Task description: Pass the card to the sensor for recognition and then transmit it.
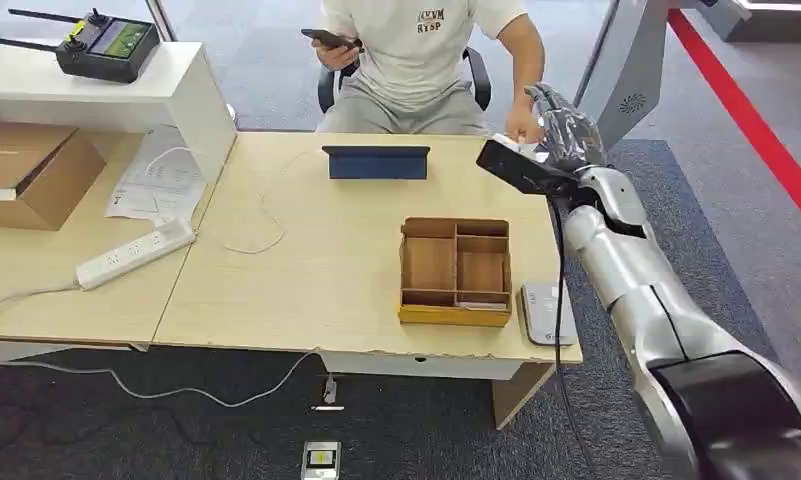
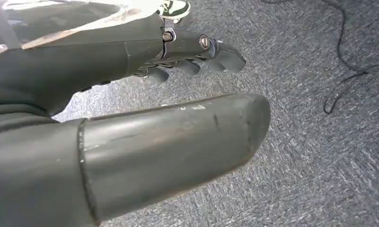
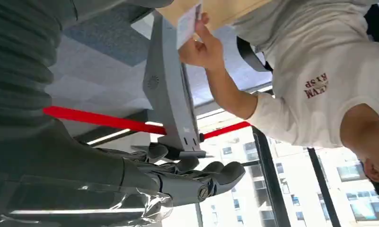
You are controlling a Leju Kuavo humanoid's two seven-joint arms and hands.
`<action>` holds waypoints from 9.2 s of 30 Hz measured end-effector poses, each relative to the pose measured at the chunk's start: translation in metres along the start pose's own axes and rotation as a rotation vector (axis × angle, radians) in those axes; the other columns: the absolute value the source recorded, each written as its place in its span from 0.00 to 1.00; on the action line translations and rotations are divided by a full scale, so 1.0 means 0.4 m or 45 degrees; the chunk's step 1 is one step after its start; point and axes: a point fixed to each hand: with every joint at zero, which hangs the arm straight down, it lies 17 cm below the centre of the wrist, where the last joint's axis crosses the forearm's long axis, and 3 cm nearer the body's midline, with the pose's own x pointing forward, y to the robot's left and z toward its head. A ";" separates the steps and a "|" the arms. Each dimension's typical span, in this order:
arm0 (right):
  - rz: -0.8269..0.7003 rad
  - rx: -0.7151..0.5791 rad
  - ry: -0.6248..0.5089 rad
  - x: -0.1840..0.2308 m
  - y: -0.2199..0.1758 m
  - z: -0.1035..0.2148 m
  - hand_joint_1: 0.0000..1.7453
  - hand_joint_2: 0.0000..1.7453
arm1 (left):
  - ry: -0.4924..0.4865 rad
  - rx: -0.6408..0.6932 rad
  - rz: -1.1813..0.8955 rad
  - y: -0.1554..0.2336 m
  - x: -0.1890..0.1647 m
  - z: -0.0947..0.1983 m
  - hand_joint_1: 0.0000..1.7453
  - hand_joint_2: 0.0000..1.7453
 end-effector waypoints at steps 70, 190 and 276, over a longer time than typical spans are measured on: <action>0.090 0.202 -0.118 0.120 0.289 0.459 0.00 1.00 | 0.121 0.065 0.139 0.005 -0.016 0.001 0.00 0.00; 0.141 0.299 -0.033 0.011 0.499 0.449 0.00 1.00 | 0.082 0.082 0.118 0.014 -0.005 -0.001 0.00 0.00; 0.149 -0.264 -0.189 0.116 -0.098 0.038 1.00 1.00 | -0.043 0.067 -0.002 0.025 0.024 -0.004 0.00 0.00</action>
